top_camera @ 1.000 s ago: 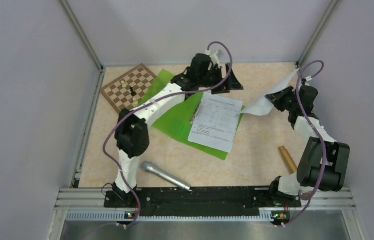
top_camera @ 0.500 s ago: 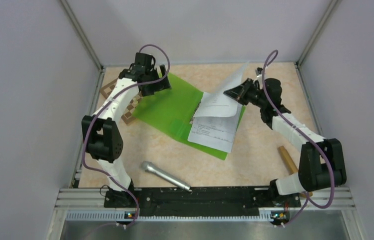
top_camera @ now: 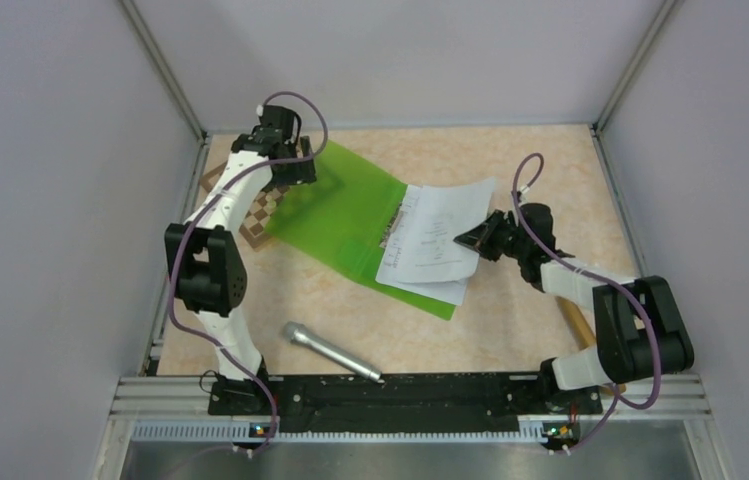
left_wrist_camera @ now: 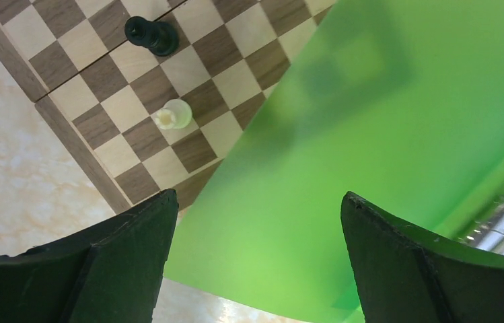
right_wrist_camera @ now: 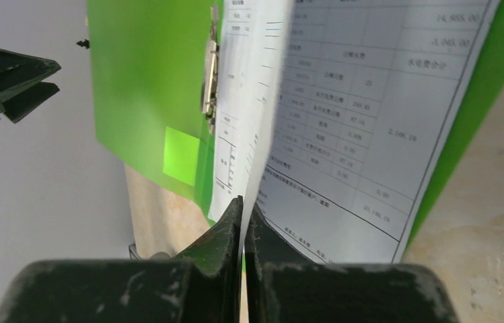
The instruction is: Put the files into the folder
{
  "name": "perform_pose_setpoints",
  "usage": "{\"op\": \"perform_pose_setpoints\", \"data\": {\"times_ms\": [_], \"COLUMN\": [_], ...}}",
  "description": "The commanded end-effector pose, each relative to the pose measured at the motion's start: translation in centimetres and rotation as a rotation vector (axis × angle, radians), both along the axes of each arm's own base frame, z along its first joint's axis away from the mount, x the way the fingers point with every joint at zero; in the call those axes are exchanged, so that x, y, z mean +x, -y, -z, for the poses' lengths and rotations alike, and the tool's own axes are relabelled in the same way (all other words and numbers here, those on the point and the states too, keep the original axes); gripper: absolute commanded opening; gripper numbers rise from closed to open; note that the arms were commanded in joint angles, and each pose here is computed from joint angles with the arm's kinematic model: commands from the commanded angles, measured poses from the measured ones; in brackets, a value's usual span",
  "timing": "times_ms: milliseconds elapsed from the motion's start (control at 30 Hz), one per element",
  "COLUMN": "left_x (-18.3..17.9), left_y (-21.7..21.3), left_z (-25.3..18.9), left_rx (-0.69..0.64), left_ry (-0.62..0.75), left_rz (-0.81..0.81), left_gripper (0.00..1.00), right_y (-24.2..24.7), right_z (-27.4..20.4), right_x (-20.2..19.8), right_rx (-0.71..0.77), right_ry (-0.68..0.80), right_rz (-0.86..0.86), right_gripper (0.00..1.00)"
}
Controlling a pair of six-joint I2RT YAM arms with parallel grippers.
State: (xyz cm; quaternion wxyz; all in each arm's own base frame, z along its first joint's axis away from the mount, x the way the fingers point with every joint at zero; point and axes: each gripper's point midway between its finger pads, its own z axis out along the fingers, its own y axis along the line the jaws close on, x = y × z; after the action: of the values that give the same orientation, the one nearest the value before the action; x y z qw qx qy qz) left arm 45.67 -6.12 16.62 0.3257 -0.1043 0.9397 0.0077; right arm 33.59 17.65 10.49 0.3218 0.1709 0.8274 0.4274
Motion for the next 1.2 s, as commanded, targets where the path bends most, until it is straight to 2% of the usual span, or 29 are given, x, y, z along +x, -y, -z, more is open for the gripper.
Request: {"op": "perform_pose_setpoints", "data": {"times_ms": [0,200,467,767,1033,1167], "left_x": [0.5,0.1,-0.7,-3.5,-7.0,-7.9], "left_y": [-1.8,-0.8,-0.9,1.3,2.4,2.2], "left_z": [2.4,4.3,5.7,6.7,7.0,6.7], "left_rx": [0.107,0.054,0.059,-0.071,-0.097,-0.1], "left_ry": [-0.054,-0.118,-0.179,-0.242,-0.284,-0.279], "left_rz": [0.003,0.043,0.044,0.097,0.092,0.09], "left_gripper": [0.95,0.95,0.95,0.93,0.91,0.91], "right_y": [0.4,0.5,0.1,0.1,-0.2,-0.6], "right_z": [-0.4,0.6,1.1,0.3,1.6,1.9], "right_x": [-0.2,-0.7,-0.5,0.3,0.3,0.5], "right_rx": [-0.015,-0.01,0.004,-0.03,-0.1,-0.053], "right_ry": [0.048,0.024,0.013,0.03,-0.013,-0.034], "right_rz": [0.012,0.02,0.005,-0.014,-0.11,-0.165], "right_gripper": [0.0,0.0,0.0,0.0,0.0,0.0]}}
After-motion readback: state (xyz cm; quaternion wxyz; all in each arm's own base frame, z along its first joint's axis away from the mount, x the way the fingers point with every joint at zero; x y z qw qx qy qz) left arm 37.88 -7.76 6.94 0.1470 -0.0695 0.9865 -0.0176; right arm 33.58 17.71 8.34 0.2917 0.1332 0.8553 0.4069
